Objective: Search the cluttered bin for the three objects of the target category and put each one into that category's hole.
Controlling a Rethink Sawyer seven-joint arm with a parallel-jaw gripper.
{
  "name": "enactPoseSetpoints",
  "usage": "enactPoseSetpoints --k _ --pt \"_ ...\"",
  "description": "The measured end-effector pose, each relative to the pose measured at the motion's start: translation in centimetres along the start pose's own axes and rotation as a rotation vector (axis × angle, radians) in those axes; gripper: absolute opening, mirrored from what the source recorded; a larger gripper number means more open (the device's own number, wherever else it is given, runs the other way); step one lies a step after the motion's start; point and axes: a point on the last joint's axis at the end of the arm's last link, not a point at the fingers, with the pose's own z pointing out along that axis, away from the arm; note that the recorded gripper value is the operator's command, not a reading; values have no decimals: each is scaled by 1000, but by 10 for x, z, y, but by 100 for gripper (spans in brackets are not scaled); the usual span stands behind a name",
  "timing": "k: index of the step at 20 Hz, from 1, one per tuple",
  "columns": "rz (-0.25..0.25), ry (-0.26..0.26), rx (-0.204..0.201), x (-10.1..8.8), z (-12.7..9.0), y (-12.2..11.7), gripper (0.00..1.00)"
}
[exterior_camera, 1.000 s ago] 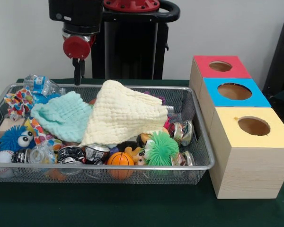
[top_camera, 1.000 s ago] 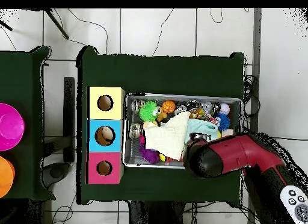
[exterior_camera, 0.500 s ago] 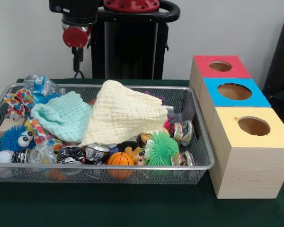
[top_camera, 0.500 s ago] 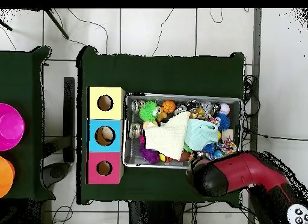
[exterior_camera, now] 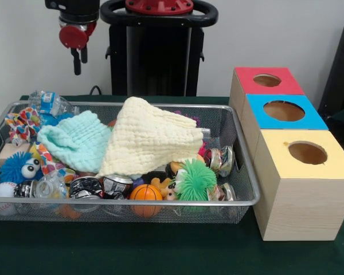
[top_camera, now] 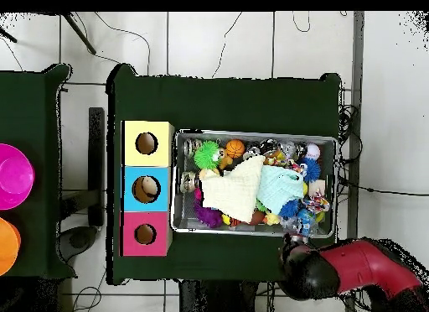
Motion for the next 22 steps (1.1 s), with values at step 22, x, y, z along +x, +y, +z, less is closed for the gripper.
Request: enactPoseSetpoints --k 22 --pt "-88 52 57 48 58 47 100"
